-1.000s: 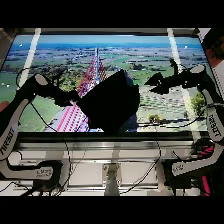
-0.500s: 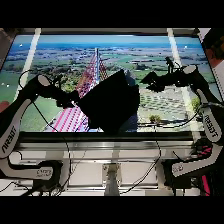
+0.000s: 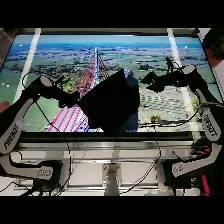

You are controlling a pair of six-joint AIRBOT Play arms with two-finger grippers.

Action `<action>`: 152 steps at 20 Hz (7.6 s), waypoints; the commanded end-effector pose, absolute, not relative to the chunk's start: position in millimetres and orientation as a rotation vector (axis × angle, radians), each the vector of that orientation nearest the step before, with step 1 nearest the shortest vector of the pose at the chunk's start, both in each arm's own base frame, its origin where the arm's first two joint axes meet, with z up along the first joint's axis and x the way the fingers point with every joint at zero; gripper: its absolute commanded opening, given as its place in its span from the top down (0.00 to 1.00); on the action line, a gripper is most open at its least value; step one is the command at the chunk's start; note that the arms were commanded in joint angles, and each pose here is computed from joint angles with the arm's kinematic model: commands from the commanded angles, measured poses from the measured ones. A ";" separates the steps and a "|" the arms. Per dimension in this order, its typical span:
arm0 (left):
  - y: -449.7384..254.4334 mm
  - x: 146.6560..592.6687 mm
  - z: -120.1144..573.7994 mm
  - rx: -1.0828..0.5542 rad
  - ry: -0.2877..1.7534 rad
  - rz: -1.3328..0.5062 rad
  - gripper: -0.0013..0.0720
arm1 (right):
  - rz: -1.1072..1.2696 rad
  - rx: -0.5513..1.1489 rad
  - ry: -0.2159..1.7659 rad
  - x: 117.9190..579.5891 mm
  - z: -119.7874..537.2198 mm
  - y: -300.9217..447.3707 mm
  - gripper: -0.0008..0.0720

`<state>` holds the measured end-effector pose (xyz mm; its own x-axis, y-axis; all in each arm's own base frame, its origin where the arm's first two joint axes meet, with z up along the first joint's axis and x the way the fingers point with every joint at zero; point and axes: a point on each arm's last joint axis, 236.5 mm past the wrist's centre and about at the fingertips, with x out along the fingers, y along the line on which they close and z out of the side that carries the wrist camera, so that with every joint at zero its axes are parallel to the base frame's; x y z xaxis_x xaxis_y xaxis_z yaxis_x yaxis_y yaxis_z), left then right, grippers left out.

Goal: Fold the clothes and pants, and hang the long-sleeved shirts on hangers.

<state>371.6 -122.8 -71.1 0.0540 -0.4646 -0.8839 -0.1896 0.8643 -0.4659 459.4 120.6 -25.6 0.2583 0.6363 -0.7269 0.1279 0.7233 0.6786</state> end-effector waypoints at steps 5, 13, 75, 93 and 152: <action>-92.6 413.0 -9.7 -0.551 1.252 -0.182 0.97 | 0.432 0.785 1.451 433.8 -53.8 136.2 0.14; -113.0 408.3 -8.1 -0.526 1.262 -0.223 0.97 | 0.501 0.696 1.486 424.1 -74.6 189.1 0.15; -68.1 265.7 -44.5 -0.521 1.346 -0.590 0.38 | 0.910 0.689 1.112 369.9 7.4 179.2 0.38; -101.3 277.7 -92.6 -0.531 1.391 -0.660 0.42 | 0.926 0.690 1.119 366.5 9.1 180.6 0.38; -144.0 505.1 343.7 -0.739 0.036 -0.626 0.97 | 0.669 0.918 0.464 504.3 281.2 148.5 0.95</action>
